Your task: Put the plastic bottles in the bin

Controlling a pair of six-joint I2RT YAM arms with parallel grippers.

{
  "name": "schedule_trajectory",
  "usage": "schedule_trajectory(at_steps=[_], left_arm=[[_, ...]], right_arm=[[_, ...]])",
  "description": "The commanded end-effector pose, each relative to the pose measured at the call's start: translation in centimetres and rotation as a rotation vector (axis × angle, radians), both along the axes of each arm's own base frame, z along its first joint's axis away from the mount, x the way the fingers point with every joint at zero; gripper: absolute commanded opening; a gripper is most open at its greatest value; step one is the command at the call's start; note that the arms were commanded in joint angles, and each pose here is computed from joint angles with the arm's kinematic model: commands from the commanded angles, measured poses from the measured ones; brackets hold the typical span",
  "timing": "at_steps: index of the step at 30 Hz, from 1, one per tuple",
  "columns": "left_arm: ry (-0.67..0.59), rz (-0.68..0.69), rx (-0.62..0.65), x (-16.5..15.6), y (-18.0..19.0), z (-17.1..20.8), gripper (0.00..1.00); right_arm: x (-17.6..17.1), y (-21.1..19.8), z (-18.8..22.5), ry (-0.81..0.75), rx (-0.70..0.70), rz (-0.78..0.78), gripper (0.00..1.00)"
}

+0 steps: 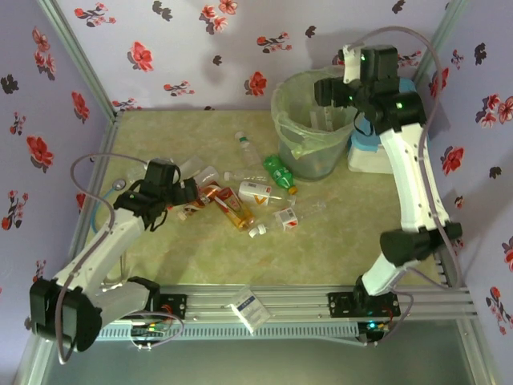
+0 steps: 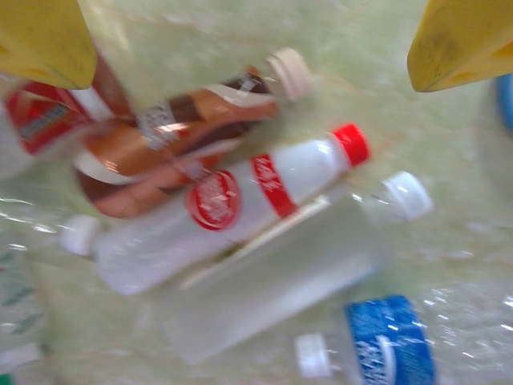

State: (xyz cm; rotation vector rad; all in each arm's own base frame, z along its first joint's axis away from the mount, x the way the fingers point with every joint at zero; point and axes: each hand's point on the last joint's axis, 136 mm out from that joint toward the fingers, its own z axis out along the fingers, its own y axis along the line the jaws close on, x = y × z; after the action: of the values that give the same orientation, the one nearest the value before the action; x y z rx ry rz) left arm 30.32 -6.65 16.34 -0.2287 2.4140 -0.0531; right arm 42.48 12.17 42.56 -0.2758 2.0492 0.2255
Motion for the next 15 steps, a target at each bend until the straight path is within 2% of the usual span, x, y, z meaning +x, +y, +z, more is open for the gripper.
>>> schedule_trajectory(at_steps=[1, 6, 9, 11, 15], left_arm=[[0.037, 0.028, 0.177, 1.7, 3.8, 0.5, 1.00], [0.102, 0.224, 0.172, 5.7, 10.1, -0.6, 1.00], [0.125, 0.311, 0.107, 7.3, 11.5, -1.4, 1.00], [0.127, 0.429, -0.020, 7.8, 12.2, -2.2, 1.00], [0.043, 0.681, -0.374, 9.2, 12.4, -4.0, 0.97]], right_arm=[[-1.4, 1.2, -0.5, 0.002, 0.129, 0.043, 0.85], [-4.7, 0.5, -4.0, 0.092, 0.174, 0.012, 0.85], [-6.3, -0.8, -5.1, 0.097, 0.155, -0.033, 0.85], [-7.2, -1.4, -5.6, 0.105, 0.140, -0.052, 0.86], [-8.2, -1.6, -6.6, 0.135, 0.135, -0.051, 0.85]])
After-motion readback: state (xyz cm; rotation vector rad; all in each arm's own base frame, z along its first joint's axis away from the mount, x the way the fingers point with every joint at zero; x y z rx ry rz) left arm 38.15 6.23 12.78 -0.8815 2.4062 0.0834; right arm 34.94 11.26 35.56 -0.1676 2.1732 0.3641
